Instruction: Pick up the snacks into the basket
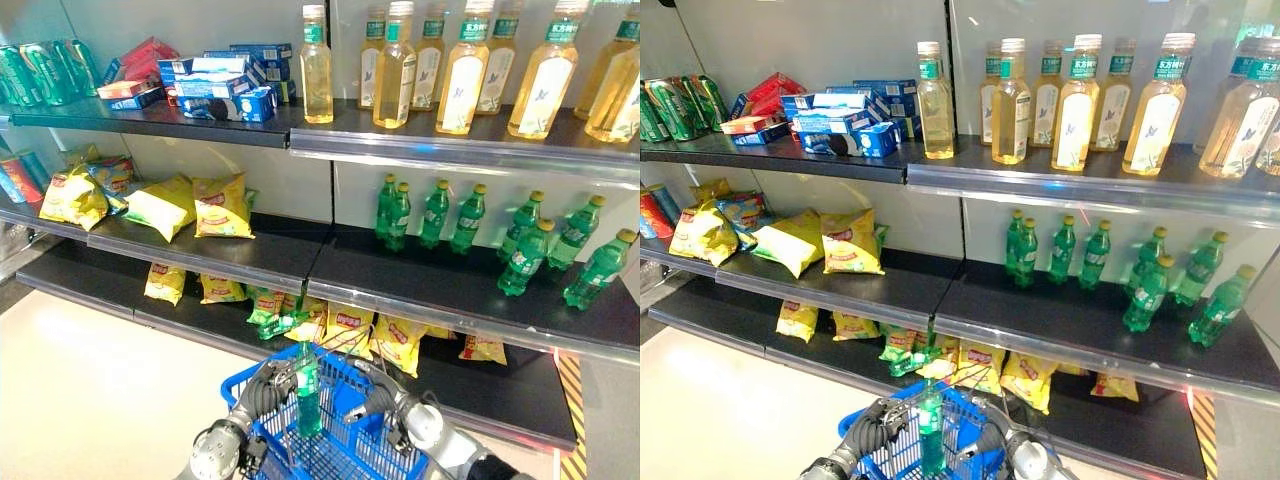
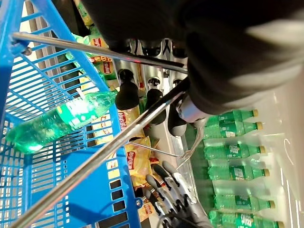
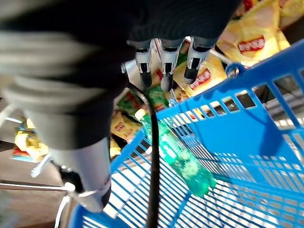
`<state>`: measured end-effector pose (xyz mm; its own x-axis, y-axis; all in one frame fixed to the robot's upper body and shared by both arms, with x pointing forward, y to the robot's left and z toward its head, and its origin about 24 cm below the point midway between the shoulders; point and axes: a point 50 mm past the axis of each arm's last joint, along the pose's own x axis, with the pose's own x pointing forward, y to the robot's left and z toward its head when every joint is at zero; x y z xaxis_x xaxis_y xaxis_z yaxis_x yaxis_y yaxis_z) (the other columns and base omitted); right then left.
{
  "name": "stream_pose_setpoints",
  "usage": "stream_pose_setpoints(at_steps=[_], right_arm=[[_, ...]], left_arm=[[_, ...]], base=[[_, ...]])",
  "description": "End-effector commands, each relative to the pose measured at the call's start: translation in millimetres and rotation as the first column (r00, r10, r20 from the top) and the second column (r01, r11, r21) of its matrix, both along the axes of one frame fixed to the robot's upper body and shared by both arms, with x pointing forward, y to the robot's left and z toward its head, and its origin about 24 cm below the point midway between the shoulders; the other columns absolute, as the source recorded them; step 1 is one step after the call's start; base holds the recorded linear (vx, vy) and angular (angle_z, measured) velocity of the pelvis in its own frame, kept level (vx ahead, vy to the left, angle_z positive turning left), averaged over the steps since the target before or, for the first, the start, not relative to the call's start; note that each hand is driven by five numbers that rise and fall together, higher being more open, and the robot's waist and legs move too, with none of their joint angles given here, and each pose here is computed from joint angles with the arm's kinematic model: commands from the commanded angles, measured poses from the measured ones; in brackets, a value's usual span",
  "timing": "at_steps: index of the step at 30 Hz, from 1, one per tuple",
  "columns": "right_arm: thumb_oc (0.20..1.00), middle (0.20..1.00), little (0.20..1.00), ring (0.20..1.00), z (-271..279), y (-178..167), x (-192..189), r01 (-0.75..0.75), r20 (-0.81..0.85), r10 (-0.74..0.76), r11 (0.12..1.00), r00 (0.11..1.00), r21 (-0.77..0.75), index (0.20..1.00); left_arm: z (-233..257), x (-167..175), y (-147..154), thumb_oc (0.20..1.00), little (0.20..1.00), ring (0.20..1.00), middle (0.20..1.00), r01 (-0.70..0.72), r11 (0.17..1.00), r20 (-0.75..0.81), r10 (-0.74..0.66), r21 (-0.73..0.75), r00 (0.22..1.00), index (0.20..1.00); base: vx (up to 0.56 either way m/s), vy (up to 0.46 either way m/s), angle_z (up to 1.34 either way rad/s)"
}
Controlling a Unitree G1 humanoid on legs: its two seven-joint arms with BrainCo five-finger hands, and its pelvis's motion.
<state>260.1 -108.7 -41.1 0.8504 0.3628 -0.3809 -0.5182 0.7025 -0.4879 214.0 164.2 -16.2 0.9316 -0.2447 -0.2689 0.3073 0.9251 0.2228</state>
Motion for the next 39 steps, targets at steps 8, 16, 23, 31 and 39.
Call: stream_pose_setpoints(at_steps=[8, 16, 23, 31, 39], right_arm=[[1.000, 1.000, 1.000, 1.000, 48.9, -44.6, 9.7, 0.149, 0.186, -0.193, 0.963, 0.963, 0.225, 1.000], [1.000, 1.000, 1.000, 1.000, 53.1, -53.5, 10.9, 0.202, 0.173, -0.260, 0.934, 0.950, 0.293, 1.000], [1.000, 1.000, 1.000, 1.000, 78.0, -42.1, 44.8, 0.199, 0.251, -0.276, 0.935, 0.928, 0.293, 1.000], [1.000, 1.000, 1.000, 1.000, 102.2, -25.4, 71.5, 0.182, 0.308, -0.279, 0.934, 0.909, 0.308, 1.000], [1.000, 1.000, 1.000, 1.000, 100.2, -32.4, 69.0, 0.220, 0.277, -0.334, 0.902, 0.901, 0.372, 1.000]], left_arm=[[74.1, 28.6, 8.2, 0.200, 0.200, 0.200, 0.200, -0.026, 0.992, 0.390, 0.074, -0.125, 0.918, 0.200], [71.5, 31.0, 17.5, 0.200, 0.200, 0.200, 0.200, -0.078, 0.991, 0.384, 0.115, -0.110, 0.916, 0.200], [69.9, 25.9, 27.5, 0.200, 0.200, 0.200, 0.200, -0.114, 0.985, 0.364, 0.154, -0.129, 0.919, 0.200], [73.2, 21.3, 37.6, 0.200, 0.200, 0.200, 0.200, -0.120, 0.986, 0.363, 0.156, -0.119, 0.919, 0.200], [73.4, 17.7, 46.6, 0.200, 0.200, 0.200, 0.200, -0.135, 0.987, 0.365, 0.159, -0.089, 0.917, 0.200]], base=[[0.00, 0.000, 0.00], [0.00, 0.000, 0.00], [0.00, -0.004, -0.03], [0.00, 0.003, 0.05], [0.04, 0.133, 0.02]])
